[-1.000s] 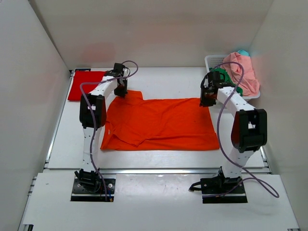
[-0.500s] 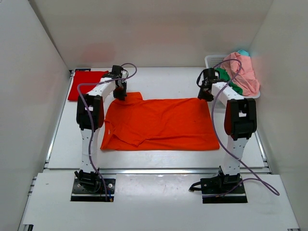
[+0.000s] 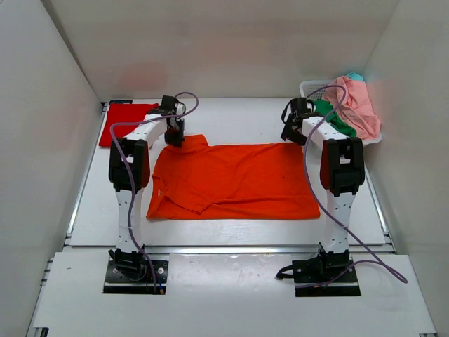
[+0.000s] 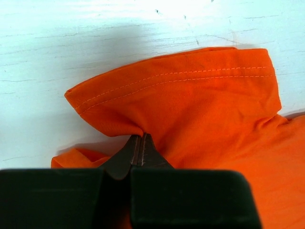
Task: Fold and stack the t-shirts
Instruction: Grap the side of the flattened tshirt furthest away from the robot with both arms
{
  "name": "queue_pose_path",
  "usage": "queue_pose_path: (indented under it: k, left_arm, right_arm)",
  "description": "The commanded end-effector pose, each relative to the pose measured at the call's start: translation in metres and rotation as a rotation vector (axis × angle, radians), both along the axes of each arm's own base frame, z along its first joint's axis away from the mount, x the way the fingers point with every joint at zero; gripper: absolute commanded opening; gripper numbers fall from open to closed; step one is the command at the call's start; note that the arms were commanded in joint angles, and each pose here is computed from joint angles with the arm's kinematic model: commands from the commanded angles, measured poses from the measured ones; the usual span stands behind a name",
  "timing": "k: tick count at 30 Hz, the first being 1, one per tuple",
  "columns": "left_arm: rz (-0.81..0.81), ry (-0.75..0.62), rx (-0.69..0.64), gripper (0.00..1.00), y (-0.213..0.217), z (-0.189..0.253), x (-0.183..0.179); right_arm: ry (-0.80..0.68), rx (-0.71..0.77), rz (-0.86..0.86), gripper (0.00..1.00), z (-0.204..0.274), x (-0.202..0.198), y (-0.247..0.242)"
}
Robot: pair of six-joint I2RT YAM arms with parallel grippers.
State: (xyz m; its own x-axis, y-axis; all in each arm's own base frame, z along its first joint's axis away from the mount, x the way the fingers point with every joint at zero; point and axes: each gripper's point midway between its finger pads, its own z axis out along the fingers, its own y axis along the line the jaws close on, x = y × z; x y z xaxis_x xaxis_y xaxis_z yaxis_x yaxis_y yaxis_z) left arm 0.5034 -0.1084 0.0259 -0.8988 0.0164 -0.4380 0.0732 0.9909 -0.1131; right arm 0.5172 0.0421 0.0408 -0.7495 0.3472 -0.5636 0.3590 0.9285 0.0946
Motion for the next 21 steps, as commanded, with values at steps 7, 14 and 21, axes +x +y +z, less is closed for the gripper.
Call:
queue_pose_path:
  k: [7,14,21]
  left_arm:
    - [0.01,-0.1,-0.057,0.0,0.0,0.047,0.005]
    - [0.02,-0.119,-0.061,0.0,0.005,0.054,0.009]
    - [0.022,-0.117,-0.075,0.0,0.006,0.056,0.007]
  right_arm:
    - [0.076,-0.028,-0.058,0.47,-0.025,-0.012,-0.021]
    - [0.11,-0.032,-0.033,0.37,-0.027,-0.007,-0.02]
    - [0.121,-0.017,0.005,0.0,-0.025,-0.002,-0.017]
